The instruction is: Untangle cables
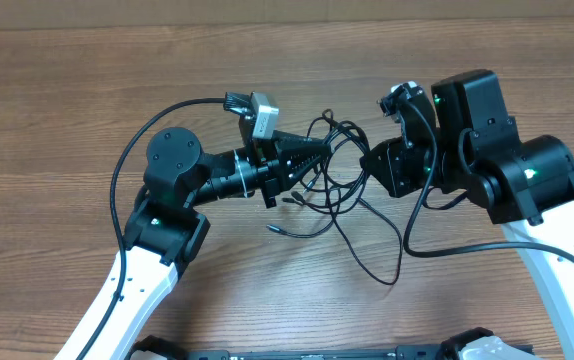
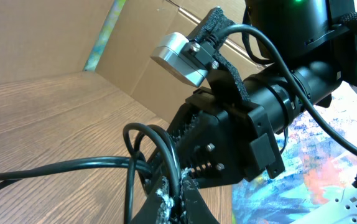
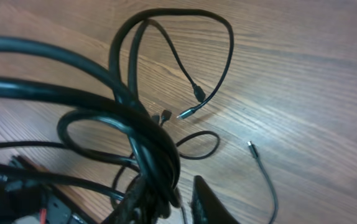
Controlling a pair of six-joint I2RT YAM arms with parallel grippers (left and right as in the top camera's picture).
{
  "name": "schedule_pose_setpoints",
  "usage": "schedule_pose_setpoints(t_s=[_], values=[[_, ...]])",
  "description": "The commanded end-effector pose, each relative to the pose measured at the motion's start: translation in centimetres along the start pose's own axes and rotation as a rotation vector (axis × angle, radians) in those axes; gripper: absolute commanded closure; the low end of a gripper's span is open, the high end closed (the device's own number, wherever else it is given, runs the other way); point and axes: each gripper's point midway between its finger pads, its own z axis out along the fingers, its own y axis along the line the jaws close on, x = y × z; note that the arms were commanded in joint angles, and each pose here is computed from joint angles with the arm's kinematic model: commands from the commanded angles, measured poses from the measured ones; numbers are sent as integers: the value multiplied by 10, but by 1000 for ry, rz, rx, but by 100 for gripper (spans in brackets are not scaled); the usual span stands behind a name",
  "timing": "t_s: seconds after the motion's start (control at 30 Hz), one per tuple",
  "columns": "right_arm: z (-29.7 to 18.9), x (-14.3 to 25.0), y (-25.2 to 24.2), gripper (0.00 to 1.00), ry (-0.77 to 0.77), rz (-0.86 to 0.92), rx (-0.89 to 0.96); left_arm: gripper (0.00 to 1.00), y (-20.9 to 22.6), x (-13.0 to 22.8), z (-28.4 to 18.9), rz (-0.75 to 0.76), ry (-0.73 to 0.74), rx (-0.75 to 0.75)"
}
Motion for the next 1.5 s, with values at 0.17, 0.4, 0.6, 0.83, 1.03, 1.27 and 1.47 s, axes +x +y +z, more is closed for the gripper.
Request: schedule_pose_setpoints(t_s=[0.17,0.4,0.6,0.83,1.03,1.27,1.47], values=[[-4,-4,0,96,-17,-5,7,96,-1,-9,1,3,-27,-18],[-31,-8,10,96,-111,-28,1,96,24,-4,-1,-66,-35,-146],[-110,-27,20,96,-439,-20,69,96,50,13,-7,-156,-5,-278],[-148,-24,15,96,-567,17,140,96,54,17,-8,-176,5,-300],[-128,-15,8,28,-471,29,157,96,28,10,-2,-120,13,-159],[-89,-21,-1,0,-349,54,144,96,-1,-7,1,-46,-19,-15],[-56,-26,-12,0,-257,79,157,96,0,-8,0,-46,-25,-26]])
